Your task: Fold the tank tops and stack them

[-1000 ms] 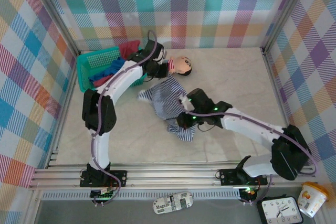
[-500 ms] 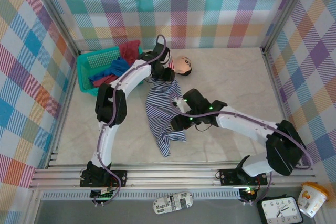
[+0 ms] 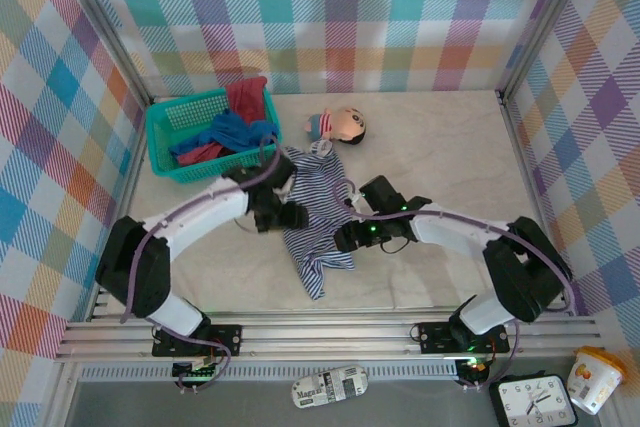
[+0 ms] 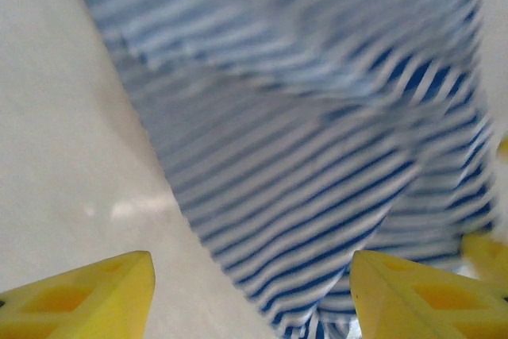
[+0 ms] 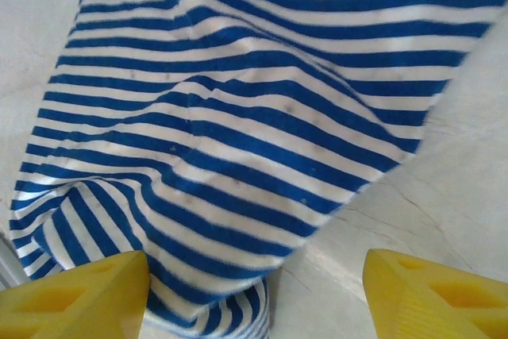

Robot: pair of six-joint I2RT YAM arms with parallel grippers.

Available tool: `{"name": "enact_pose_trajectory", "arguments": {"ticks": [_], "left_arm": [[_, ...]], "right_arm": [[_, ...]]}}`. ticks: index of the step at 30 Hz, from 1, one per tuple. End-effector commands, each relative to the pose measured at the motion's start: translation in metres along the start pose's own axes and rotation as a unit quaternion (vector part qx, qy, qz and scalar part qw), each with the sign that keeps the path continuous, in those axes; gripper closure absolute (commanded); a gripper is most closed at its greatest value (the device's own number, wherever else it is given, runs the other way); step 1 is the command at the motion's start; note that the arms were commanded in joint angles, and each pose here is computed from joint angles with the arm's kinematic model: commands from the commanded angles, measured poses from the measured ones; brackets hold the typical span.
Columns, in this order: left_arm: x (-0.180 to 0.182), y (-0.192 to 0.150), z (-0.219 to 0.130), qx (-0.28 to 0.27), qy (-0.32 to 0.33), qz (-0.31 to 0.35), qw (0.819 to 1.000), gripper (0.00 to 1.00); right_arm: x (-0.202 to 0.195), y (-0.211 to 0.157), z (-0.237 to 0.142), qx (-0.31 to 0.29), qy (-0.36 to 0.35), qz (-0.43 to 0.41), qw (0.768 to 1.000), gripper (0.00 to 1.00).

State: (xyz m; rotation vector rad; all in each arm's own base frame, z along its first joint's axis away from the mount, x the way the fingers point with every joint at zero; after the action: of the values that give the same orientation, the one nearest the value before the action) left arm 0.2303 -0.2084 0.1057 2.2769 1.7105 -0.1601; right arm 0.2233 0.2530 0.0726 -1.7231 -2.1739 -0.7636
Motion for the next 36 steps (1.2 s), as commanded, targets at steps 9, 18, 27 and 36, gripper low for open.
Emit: {"name": "enact_pose_trajectory", "arguments": {"ticks": [9, 18, 27, 36], "left_arm": [[-0.064, -0.062, 0.053, 0.003, -0.082, -0.024, 0.996, 0.34], [-0.045, -0.068, 0.053, 0.030, -0.004, 0.024, 0.999, 0.92], [-0.026, 0.001, -0.072, -0.063, 0.069, 0.106, 0.990, 1.00], [-0.071, 0.098, -0.198, -0.198, 0.057, 0.204, 0.957, 1.00]], "right_arm": [[0.016, 0.016, 0.025, 0.042, 0.051, -0.001, 0.998, 0.64], [0.008, 0.014, 0.007, 0.023, 0.039, 0.005, 0.999, 0.91], [0.017, 0.050, -0.104, -0.132, -0.013, -0.040, 0.990, 0.95], [0.043, 0.089, -0.255, -0.265, -0.092, -0.126, 0.951, 0.93]]}}
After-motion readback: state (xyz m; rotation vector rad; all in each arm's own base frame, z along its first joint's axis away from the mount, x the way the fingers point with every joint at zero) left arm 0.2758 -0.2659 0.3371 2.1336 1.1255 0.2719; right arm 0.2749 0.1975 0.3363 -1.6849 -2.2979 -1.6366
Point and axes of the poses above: each hand's point on the last joint's axis, 136 mm out from that joint toward the fingers, its own z axis out along the fingers, its own x axis along the line the jaws close on, y = z × x, the point moved 2 cm from there along -z, back along the fingers, and after that the axes turned 14 degrees about z, right-handed, at the moved point
